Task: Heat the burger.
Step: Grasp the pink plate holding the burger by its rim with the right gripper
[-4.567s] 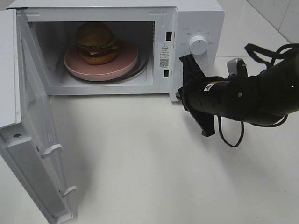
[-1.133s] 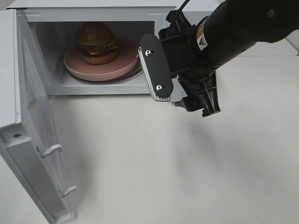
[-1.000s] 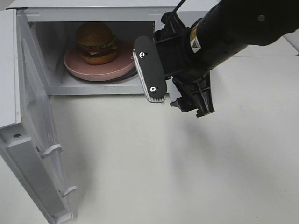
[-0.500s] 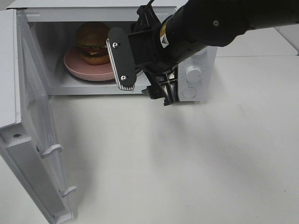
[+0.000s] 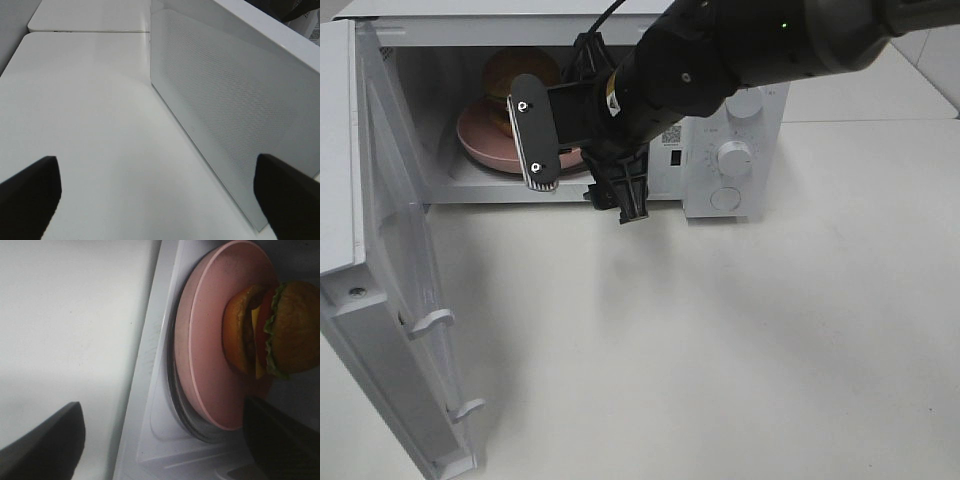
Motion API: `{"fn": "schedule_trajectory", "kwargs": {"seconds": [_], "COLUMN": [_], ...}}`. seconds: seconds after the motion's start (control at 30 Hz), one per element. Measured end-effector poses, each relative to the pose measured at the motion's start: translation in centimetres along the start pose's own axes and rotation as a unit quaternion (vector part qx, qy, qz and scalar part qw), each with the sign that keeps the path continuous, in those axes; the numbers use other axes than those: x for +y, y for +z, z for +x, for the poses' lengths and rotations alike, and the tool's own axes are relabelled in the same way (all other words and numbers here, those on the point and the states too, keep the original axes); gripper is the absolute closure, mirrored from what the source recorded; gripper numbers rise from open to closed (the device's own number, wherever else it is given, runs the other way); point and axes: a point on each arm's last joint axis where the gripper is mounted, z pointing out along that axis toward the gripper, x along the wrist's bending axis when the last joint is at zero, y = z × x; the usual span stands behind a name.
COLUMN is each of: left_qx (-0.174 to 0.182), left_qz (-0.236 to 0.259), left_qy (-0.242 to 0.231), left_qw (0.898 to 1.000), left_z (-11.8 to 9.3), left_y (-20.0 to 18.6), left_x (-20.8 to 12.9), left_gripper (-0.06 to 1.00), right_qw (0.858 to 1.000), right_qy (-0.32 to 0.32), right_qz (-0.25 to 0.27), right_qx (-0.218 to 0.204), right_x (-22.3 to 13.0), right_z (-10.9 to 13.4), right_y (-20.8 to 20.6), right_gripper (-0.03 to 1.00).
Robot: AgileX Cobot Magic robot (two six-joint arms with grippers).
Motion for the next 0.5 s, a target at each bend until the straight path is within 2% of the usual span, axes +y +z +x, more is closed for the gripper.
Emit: {"fn": "schedule_trajectory", "kwargs": {"seconds": [0.5], "left_qx": [0.000], "left_qz": [0.000], "left_qy": [0.000], "left_qw": [1.000], "left_z": [0.0], "left_y": [0.0], "left_x": [0.0], "left_gripper": [-0.05], "right_qw": [0.999], "right_qy": [0.037], "right_qz": [0.010], "right_qx": [-0.003], "right_x": [0.1], "right_z": [-1.0], "right_y": [5.6], "right_gripper": [0.15]}}
